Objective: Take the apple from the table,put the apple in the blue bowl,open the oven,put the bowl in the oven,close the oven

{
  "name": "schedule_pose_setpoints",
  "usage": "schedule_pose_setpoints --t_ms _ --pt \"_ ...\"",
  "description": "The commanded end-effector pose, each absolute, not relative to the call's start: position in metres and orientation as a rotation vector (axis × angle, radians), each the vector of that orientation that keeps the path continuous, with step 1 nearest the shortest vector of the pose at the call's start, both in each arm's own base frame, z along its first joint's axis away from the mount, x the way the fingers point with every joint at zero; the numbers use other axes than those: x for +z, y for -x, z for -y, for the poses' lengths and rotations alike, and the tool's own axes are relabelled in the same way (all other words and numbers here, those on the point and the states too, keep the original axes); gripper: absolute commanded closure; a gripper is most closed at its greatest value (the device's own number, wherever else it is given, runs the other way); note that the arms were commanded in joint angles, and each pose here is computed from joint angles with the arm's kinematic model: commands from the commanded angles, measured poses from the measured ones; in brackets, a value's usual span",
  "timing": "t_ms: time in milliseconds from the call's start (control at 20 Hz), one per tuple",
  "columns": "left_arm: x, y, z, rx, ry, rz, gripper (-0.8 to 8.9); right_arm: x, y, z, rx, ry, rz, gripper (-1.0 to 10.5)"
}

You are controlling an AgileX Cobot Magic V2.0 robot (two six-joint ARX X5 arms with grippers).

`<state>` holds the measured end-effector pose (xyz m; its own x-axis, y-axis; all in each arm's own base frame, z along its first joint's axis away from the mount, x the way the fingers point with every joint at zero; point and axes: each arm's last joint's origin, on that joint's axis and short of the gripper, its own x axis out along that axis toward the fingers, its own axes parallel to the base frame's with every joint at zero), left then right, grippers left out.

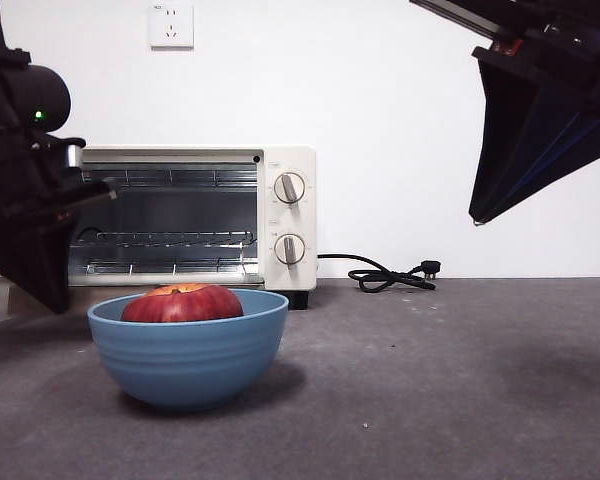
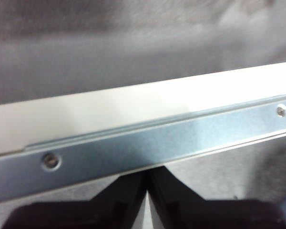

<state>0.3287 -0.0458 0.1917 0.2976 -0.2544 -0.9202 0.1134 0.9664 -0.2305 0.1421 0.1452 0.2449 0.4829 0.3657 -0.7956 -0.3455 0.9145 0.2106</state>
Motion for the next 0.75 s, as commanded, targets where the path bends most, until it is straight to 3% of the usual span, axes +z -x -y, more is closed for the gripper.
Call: schedule_pose_setpoints --t_ms 50,350,750 --pt "0.19 -0.332 0.049 -0.25 0.116 -1.198 8.2 0.242 -0.142 -0.145 0.437 -0.004 -0.976 9.5" --pt "0.199 -0.322 0.063 -0.291 0.086 -1.216 8.19 0.243 -0.142 -0.146 0.477 -0.027 -0.978 9.4" --pt "0.265 -0.255 0.078 -0.437 -0.055 -1.216 8.18 0.286 -0.161 -0.172 0.633 -0.087 -0.952 8.5"
